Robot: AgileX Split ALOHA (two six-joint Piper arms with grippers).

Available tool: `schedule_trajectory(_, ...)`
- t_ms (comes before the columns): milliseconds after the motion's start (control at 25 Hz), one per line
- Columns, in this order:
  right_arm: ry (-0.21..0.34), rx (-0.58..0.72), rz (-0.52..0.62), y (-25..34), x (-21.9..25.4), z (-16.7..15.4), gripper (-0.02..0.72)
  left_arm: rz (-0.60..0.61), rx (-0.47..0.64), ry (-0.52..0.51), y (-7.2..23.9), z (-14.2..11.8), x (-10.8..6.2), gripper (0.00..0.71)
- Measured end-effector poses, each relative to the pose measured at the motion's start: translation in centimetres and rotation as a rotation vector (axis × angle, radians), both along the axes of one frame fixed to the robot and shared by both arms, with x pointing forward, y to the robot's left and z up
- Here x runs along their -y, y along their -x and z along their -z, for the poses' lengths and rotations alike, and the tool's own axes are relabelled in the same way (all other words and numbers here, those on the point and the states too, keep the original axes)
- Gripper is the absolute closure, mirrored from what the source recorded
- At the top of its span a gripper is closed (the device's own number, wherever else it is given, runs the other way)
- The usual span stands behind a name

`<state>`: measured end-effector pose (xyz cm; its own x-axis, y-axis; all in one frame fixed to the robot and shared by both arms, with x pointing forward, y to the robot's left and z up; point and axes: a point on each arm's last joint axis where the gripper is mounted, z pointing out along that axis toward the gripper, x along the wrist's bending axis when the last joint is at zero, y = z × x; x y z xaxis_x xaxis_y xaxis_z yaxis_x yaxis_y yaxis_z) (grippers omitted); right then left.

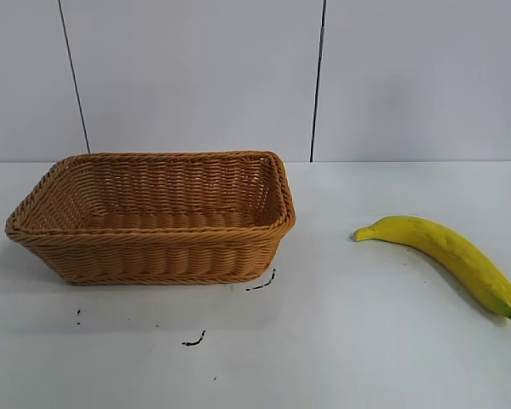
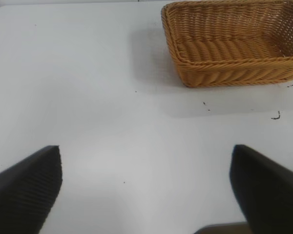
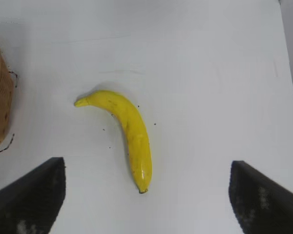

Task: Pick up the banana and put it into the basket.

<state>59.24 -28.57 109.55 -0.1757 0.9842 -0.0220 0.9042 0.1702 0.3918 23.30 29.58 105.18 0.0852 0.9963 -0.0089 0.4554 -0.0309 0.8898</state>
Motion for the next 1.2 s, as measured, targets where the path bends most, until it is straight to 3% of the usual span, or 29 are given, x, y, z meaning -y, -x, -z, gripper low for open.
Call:
schedule_trajectory(280, 0.042, -0.125, -0.167, -2.4, -5.1, 4.5, 0.013, 0.0, 0.0, 0.0, 0.0, 0.0, 0.0, 0.017)
schedule_trajectory(560, 0.116, -0.193, -0.143, -3.2, -4.6, 6.8, 0.013, 0.0, 0.0, -0.001, 0.0, 0.0, 0.0, 0.017)
schedule_trajectory(920, 0.094, -0.168, -0.067, -3.9, -2.0, 6.8, 0.013, 0.0, 0.0, -0.001, 0.0, 0.0, 0.0, 0.017)
schedule_trajectory(1200, 0.034, -0.239, -0.046, -4.8, -1.7, 9.7, 0.013, 0.0, 0.0, -0.001, 0.0, 0.0, 0.0, 0.017)
